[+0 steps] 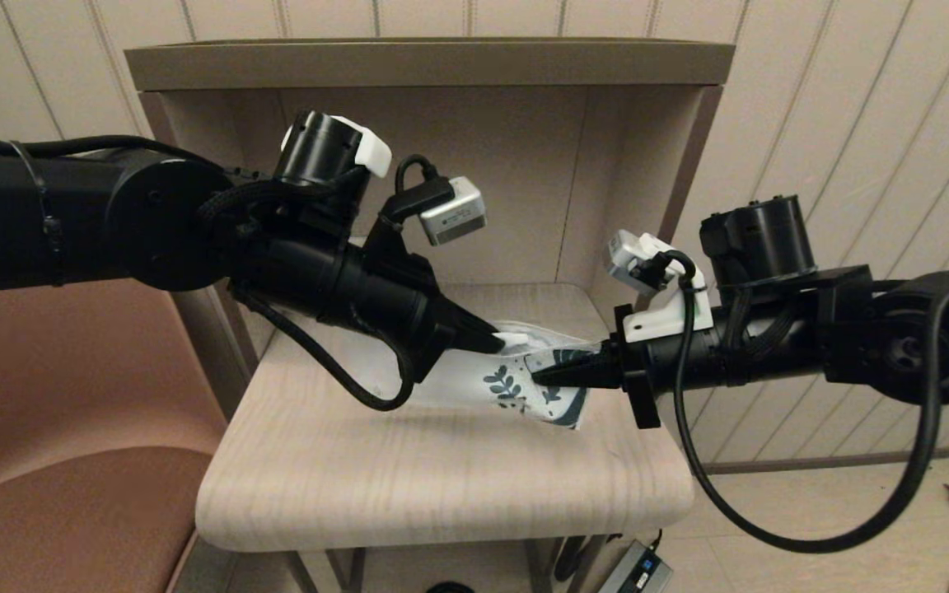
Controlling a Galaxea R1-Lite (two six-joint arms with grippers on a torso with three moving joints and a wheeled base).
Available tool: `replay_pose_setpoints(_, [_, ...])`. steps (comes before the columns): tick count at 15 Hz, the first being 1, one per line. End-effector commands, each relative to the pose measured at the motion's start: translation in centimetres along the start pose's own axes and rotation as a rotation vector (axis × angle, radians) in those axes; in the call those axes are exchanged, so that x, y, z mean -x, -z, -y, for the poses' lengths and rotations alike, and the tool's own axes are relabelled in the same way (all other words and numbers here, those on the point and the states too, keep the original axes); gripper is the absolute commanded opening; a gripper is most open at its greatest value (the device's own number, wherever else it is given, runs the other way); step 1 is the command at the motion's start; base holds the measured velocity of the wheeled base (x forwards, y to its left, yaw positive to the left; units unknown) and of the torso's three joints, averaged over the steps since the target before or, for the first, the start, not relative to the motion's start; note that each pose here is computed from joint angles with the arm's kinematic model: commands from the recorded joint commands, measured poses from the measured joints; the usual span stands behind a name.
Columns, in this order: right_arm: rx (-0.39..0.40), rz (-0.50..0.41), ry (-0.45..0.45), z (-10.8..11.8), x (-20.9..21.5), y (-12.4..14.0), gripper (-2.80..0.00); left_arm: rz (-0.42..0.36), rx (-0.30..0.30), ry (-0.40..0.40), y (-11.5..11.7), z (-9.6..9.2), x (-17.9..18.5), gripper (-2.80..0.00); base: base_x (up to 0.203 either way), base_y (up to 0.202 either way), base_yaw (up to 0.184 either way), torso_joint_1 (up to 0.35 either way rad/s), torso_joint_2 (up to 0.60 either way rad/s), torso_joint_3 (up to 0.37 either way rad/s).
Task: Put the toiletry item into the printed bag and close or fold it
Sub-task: Place the toothpaste in the storage bag
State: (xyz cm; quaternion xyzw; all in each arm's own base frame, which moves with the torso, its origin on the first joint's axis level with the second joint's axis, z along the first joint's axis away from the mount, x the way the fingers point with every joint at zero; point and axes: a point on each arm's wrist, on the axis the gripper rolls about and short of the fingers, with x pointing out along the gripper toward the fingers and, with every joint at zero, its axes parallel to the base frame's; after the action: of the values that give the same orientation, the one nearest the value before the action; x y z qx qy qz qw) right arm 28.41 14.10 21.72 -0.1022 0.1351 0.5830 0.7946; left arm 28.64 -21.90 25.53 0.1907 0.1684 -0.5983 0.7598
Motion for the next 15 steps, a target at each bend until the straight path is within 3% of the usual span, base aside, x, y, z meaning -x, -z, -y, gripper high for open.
replay_pose_setpoints(1, [0.011,0.007,-0.009,-0.4,0.1,-0.3,-2.80,-0.008,-0.001,-0.012,0.1,-0.1,-0.1,-2.80,0.000,0.000,0.000,0.000,0.00,0.000])
replay_pose_setpoints(15, [0.039,0.025,-0.031,-1.9,0.5,-0.9,-2.80,-0.006,-0.003,-0.018,-0.1,-0.2,-0.2,-2.80,0.000,0.000,0.000,0.000,0.00,0.000])
